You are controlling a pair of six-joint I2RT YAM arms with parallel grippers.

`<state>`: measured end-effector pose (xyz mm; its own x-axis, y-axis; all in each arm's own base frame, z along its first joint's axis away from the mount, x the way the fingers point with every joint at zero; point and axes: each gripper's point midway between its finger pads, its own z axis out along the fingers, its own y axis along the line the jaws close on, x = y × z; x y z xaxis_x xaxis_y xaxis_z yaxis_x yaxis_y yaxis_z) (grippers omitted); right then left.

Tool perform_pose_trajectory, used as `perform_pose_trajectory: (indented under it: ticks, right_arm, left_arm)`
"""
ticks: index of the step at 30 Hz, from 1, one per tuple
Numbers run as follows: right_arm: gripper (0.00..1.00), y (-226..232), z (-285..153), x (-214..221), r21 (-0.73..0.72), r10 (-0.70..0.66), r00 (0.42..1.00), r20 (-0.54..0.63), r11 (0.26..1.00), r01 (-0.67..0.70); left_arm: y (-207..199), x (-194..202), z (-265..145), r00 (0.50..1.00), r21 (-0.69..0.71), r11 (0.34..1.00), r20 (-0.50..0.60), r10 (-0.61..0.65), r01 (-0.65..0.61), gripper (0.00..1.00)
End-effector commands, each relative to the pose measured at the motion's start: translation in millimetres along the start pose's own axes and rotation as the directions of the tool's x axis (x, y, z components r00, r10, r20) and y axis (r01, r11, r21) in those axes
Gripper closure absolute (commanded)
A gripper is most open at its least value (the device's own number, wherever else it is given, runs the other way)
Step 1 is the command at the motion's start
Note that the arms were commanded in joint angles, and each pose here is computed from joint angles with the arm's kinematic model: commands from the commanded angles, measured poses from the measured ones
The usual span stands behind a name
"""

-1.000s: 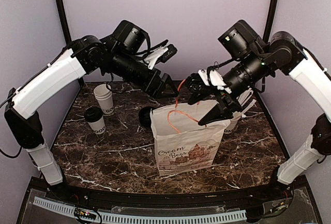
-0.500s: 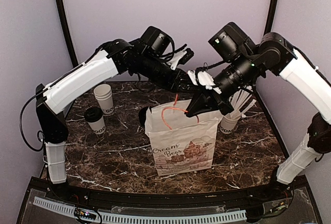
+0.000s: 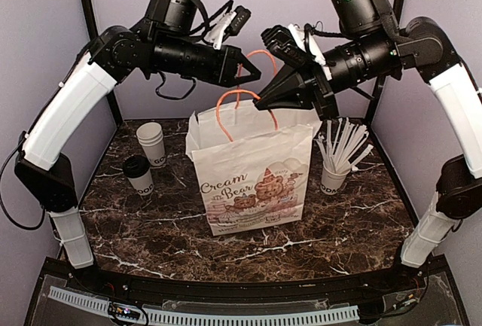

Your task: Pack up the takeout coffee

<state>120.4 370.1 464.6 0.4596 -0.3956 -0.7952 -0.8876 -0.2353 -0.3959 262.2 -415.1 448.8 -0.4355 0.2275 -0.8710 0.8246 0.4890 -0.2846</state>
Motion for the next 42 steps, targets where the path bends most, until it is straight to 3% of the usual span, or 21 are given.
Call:
perform_pose_trajectory:
  ticks: [1,40,42]
  right_arm:
    - [1.0,-13.8,1.1,-22.0,0.055,-0.032,0.998,0.058,0.998,0.029]
    - [1.0,-21.3,31.0,-6.1,0.07,-0.034,0.999,-0.014,0.997,0.035]
    - [1.0,-22.9,32.8,-3.6,0.075,-0.035,0.999,-0.023,0.996,0.037]
  left_arm:
    - [-2.0,-38.0,-40.2,0.988,-0.04,0.998,0.144,0.049,-0.043,1.0]
    - [22.7,-14.3,-37.3,0.996,-0.154,0.986,0.062,0.068,-0.058,1.0]
    - [23.8,-12.1,-35.3,0.996,-0.158,0.985,0.053,0.075,-0.066,0.92]
